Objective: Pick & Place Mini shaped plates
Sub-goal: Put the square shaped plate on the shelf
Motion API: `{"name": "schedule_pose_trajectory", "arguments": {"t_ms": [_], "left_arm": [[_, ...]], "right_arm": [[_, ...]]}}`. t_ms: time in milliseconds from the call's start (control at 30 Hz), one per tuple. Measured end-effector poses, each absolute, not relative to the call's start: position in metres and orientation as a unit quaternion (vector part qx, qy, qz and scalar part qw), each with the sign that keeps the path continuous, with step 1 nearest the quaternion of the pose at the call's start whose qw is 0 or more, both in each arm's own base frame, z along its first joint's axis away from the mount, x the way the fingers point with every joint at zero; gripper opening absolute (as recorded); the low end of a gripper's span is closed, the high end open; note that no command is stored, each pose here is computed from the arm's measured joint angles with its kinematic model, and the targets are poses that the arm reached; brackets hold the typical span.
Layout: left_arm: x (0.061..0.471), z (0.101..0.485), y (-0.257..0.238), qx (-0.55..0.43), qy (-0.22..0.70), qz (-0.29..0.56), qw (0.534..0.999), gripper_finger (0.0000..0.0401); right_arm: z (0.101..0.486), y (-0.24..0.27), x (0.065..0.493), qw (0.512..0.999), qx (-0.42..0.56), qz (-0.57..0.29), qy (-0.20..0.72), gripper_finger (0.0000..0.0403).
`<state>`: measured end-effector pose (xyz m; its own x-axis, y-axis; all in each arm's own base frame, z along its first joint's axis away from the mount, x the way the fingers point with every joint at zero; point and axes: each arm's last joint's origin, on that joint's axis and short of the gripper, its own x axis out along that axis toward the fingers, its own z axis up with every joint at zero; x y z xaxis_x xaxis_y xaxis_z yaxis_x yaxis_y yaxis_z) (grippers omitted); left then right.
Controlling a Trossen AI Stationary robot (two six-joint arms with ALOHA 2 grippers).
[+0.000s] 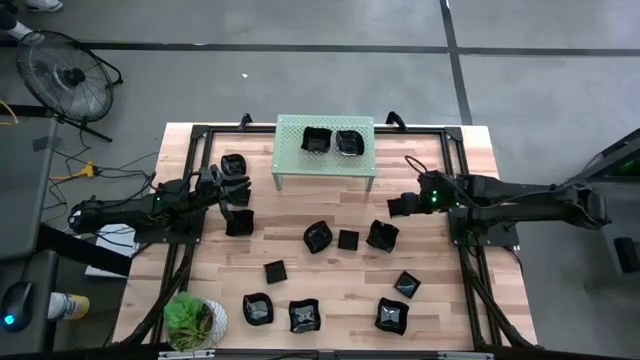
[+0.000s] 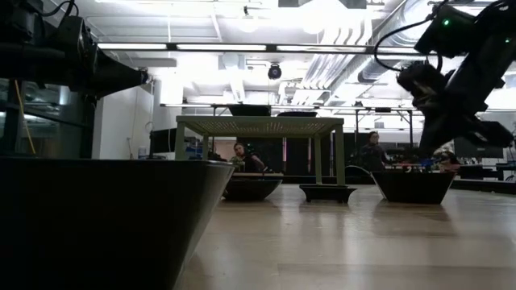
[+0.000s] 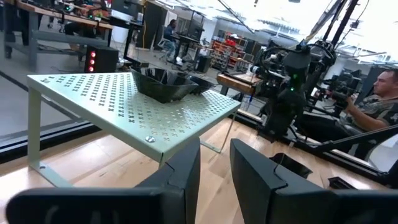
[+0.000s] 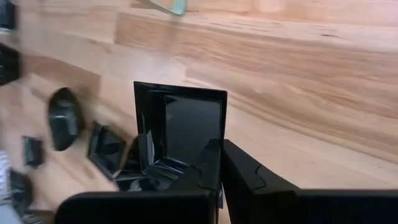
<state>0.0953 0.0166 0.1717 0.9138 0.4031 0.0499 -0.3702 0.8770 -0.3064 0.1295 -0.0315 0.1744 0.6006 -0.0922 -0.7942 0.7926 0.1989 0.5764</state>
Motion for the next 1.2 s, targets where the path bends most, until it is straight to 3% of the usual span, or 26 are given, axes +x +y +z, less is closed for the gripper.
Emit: {"name": "schedule_pose_trajectory", "arguments": {"t_ms": [367, 833, 1200], "left_arm": [[0.095, 0.172, 0.017, -0.150, -0.057, 0.199, 0.967, 0.0085], [0.095, 0.172, 0.016, -0.338, -0.093, 0.179, 0.919, 0.0085], [0.095, 0.172, 0.017, -0.361, -0.106, 0.187, 0.908, 0.0086]], "right_arm": [[0.192, -0.032, 0.126, 0.762, 0.526, -0.292, 0.239, 0.0000], [0.214, -0.025, 0.143, 0.838, 0.462, -0.270, 0.104, 0.0000], [0.236, -0.022, 0.149, 0.893, 0.362, -0.268, -0.001, 0.0000]]}}
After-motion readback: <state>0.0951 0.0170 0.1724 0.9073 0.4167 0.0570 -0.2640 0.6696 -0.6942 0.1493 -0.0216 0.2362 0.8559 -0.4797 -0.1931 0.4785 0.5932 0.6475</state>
